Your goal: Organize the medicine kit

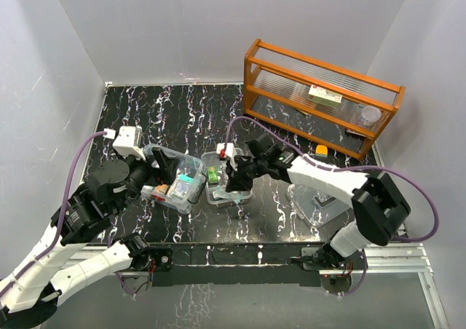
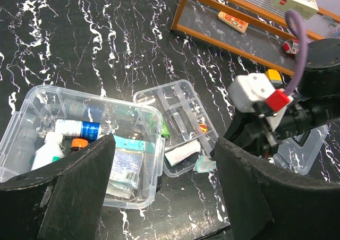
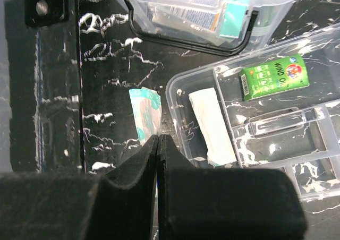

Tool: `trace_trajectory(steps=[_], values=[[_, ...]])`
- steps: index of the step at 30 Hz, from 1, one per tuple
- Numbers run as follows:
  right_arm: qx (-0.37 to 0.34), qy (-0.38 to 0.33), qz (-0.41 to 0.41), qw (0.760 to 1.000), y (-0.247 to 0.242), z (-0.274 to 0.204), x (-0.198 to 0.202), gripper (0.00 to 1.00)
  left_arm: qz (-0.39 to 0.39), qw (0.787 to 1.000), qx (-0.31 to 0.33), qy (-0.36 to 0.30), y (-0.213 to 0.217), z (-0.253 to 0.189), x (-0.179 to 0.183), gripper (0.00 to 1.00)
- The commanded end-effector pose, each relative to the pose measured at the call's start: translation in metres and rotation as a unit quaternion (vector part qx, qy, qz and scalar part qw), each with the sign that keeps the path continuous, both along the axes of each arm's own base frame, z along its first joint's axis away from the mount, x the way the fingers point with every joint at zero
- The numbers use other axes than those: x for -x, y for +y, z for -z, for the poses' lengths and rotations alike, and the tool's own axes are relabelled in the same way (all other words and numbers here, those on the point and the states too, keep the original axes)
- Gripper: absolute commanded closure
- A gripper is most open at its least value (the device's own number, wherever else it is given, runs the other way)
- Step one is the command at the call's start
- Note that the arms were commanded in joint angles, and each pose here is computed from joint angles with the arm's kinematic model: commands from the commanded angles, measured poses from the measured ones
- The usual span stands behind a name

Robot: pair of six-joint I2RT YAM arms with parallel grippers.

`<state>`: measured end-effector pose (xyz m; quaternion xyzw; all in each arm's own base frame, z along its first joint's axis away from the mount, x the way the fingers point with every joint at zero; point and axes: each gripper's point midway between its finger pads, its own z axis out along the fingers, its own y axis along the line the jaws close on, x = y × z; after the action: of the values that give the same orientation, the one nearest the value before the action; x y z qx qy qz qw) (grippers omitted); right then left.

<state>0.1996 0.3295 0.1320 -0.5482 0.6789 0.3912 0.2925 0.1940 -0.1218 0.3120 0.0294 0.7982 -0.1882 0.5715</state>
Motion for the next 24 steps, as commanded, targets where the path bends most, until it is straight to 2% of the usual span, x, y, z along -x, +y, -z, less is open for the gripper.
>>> trace_trajectory(steps=[1, 12, 18, 24], values=[[0.037, -0.06, -0.045, 0.997, 0.008, -0.002, -0.011, 1.0, 0.002, 1.0, 0.011, -0.019, 0.002, -0.02, 0.002, 0.25], [0.133, -0.109, -0.097, 0.98, 0.007, 0.027, -0.017, 1.0, -0.001, 0.999, 0.017, -0.028, 0.006, -0.027, 0.003, 0.25], [0.148, -0.129, -0.107, 0.975, 0.016, 0.036, -0.018, 1.0, -0.004, 0.999, 0.016, -0.031, 0.007, -0.027, 0.002, 0.25], [0.142, -0.142, -0.078, 0.977, 0.022, 0.031, -0.03, 1.0, -0.002, 0.999, 0.018, -0.029, 0.005, -0.026, 0.002, 0.25]])
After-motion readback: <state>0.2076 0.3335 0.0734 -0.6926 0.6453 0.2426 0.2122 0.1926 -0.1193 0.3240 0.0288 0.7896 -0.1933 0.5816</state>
